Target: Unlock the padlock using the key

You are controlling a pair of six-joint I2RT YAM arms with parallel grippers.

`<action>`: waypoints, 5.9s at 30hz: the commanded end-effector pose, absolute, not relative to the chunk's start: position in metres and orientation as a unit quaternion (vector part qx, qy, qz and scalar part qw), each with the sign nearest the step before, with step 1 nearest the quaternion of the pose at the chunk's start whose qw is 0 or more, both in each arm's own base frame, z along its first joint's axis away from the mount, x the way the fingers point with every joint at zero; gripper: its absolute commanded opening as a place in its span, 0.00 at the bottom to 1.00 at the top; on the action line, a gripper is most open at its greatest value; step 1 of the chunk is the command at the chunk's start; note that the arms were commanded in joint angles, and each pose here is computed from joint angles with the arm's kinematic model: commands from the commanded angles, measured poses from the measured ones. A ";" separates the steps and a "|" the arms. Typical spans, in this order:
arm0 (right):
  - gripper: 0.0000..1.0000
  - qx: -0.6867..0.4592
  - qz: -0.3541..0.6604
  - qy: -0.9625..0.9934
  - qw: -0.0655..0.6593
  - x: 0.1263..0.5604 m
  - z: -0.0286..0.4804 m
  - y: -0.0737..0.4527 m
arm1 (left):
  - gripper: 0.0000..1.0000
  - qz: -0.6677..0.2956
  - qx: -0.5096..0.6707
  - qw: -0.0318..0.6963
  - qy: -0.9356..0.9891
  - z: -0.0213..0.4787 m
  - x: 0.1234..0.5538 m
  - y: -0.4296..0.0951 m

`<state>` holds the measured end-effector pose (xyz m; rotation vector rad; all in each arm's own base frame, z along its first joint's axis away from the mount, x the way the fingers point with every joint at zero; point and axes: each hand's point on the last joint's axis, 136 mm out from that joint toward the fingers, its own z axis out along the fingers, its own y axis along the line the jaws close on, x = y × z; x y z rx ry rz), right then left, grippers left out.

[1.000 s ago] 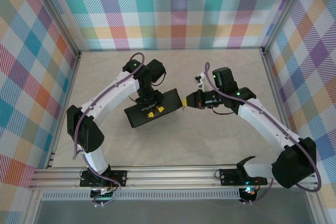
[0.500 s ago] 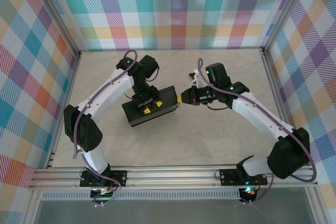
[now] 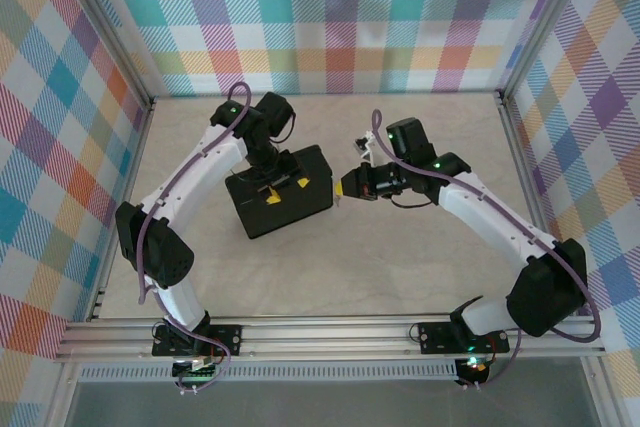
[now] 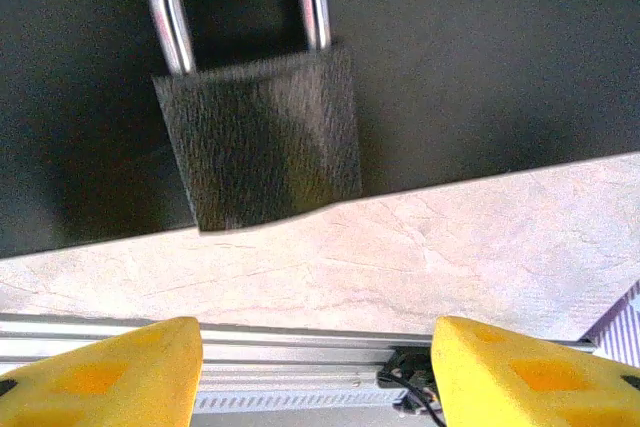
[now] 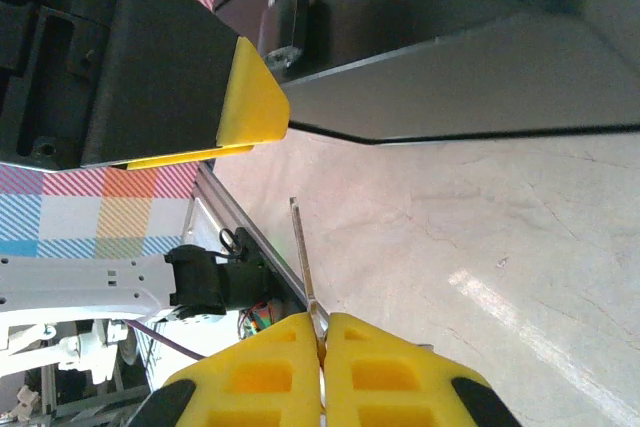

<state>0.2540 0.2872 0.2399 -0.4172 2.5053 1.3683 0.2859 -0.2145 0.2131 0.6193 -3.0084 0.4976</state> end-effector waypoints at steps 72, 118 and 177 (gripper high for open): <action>0.08 -0.250 0.487 0.836 0.022 0.225 0.209 0.301 | 0.83 0.313 -0.077 -0.105 -0.941 0.197 0.321 -0.218; 0.08 -0.237 0.524 0.817 -0.036 0.235 0.206 0.319 | 0.85 0.334 -0.141 -0.109 -0.926 0.172 0.296 -0.222; 0.06 -0.201 0.557 0.801 -0.087 0.249 0.193 0.324 | 0.80 0.379 -0.155 -0.121 -0.904 0.161 0.296 -0.227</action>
